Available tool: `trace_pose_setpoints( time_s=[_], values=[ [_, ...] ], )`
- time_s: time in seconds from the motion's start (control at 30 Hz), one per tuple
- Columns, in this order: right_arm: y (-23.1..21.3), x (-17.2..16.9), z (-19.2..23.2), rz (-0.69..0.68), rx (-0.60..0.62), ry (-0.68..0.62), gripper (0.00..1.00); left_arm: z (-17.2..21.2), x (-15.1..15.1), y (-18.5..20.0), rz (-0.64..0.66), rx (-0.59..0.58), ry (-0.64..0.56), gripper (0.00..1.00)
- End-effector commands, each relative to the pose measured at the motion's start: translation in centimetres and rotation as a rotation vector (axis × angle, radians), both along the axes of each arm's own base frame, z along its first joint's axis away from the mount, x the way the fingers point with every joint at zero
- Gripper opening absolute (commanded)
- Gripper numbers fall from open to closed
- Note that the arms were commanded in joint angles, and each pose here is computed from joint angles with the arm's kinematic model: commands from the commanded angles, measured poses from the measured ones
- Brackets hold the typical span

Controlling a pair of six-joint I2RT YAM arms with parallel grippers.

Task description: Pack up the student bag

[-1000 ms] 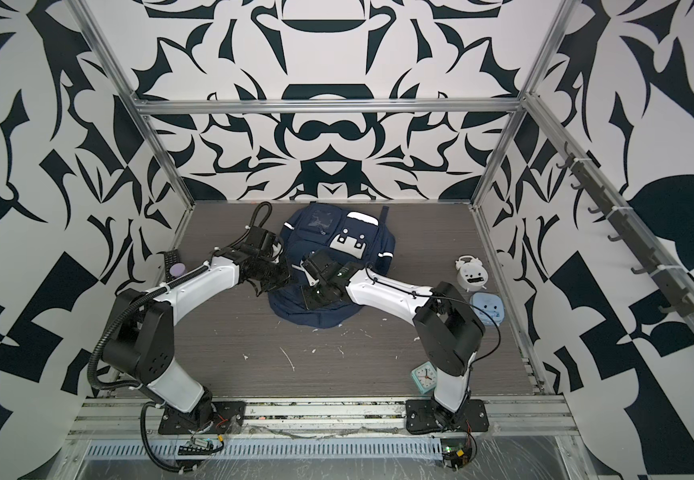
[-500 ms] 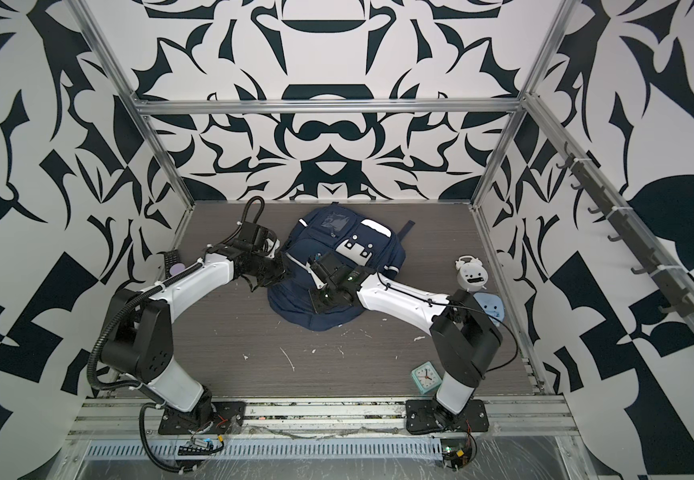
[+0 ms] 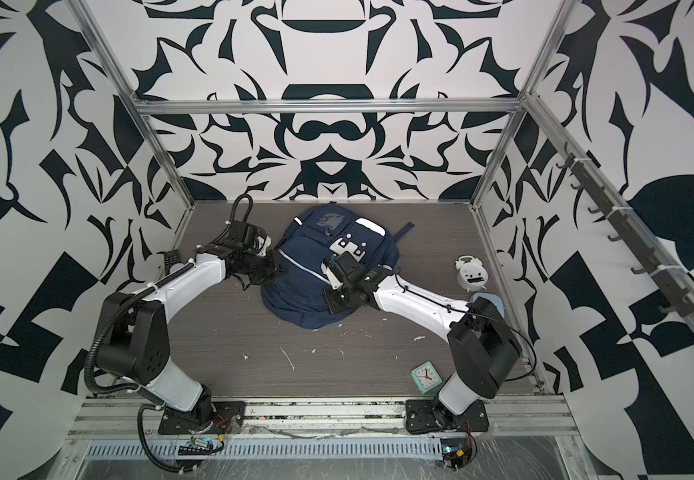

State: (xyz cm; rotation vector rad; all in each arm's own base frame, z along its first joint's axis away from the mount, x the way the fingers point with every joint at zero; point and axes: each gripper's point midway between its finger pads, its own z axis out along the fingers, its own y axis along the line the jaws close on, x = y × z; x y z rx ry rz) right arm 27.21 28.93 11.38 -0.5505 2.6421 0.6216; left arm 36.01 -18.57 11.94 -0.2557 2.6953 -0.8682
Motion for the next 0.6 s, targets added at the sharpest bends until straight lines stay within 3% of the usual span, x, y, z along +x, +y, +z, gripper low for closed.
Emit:
trace_pose_setpoints(
  time_s=[0.0, 0.57],
  values=[
    [-3.2, 1.0, 0.3, -0.072, -0.054, -0.01, 0.0, -0.2, 0.4, 2.8, 0.056, 0.08, -0.025, 0.01],
    [-6.6, 8.0, 0.1, -0.257, -0.015, -0.019, 0.0, -0.3, -0.1, 2.6, 0.043, 0.07, -0.019, 0.0]
  ],
)
